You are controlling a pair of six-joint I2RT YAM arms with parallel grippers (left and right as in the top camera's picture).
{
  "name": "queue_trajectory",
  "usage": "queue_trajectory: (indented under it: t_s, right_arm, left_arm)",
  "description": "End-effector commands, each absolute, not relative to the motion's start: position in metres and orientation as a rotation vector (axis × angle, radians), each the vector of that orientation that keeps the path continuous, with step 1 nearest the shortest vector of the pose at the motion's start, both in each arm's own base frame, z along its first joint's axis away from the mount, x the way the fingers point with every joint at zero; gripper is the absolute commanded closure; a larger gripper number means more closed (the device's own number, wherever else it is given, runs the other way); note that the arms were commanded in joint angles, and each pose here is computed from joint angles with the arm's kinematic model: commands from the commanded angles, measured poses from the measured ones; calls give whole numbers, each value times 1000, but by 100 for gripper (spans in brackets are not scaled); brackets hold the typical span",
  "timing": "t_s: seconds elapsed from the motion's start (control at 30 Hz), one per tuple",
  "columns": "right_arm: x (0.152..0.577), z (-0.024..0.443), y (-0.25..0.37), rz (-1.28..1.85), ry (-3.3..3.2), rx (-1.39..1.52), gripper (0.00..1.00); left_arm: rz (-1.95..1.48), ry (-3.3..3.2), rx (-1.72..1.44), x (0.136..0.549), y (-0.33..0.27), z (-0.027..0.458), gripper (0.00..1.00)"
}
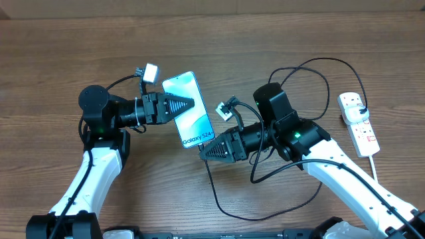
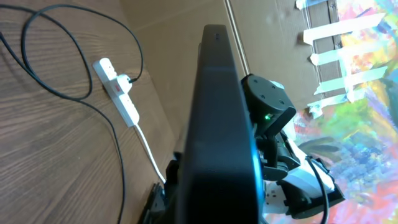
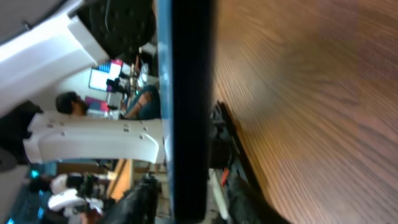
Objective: Plug charger to phone and switch on socket
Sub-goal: 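Rotate the right gripper upward and push the plug into the phone port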
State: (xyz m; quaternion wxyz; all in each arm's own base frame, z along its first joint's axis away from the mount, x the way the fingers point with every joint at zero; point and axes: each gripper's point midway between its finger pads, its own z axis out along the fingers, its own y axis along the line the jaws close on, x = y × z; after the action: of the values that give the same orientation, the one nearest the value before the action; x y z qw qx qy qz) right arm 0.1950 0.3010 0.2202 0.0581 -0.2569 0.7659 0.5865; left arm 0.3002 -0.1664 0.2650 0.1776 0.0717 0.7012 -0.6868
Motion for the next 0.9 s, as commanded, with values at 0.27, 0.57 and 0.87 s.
queue_trajectory:
  t_s: [0.27, 0.57, 0.87]
  right_arm:
    - [200, 242, 273, 1440, 2295, -713, 3]
    - [227, 240, 223, 716, 2267, -481, 10]
    - [217, 196, 276, 643, 2332, -652, 41]
  left_arm:
    - [-1801, 1910, 164, 323, -164, 265, 96]
    - [-1800, 1968, 49, 329, -162, 251, 96]
    - [-1810, 1973, 43, 329, -162, 251, 96]
